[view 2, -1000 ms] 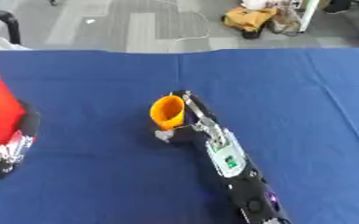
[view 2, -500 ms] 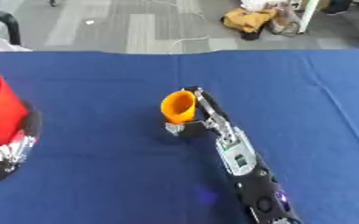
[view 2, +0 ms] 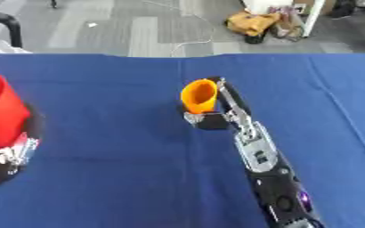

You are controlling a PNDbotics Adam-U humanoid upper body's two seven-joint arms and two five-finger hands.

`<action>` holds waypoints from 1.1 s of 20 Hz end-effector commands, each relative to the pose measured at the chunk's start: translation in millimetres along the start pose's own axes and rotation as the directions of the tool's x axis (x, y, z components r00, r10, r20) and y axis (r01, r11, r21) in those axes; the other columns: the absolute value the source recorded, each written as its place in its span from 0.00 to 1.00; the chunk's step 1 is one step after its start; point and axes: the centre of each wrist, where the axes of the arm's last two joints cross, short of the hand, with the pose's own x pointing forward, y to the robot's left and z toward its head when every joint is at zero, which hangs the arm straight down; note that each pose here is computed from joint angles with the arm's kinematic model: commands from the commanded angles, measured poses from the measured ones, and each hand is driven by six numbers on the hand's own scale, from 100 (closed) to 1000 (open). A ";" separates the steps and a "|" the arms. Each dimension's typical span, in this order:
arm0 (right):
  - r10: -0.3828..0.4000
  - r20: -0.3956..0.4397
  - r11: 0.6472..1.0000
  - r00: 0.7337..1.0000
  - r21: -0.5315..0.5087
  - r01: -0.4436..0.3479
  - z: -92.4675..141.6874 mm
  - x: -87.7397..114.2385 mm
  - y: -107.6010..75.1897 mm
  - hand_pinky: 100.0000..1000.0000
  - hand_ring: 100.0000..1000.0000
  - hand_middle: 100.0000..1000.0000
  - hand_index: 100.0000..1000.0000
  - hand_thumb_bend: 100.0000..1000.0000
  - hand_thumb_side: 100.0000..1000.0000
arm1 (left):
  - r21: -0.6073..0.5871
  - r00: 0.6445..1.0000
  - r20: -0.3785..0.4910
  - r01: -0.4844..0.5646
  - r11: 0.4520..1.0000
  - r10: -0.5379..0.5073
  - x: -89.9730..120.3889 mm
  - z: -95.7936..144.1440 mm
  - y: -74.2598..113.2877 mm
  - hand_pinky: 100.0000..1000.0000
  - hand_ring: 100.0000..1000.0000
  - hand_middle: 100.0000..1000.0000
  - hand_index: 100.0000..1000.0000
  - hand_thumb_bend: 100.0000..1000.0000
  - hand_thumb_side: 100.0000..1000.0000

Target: Pour the contents of one cup into another cup.

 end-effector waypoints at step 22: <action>0.164 0.341 0.986 0.926 -0.079 -0.145 -56.1 79.5 -42.0 0.39 0.29 0.35 0.40 0.00 0.00 | -0.161 0.998 0.056 0.037 0.986 -0.028 0.7 -0.7 -11.6 0.42 0.27 0.29 0.51 0.05 0.47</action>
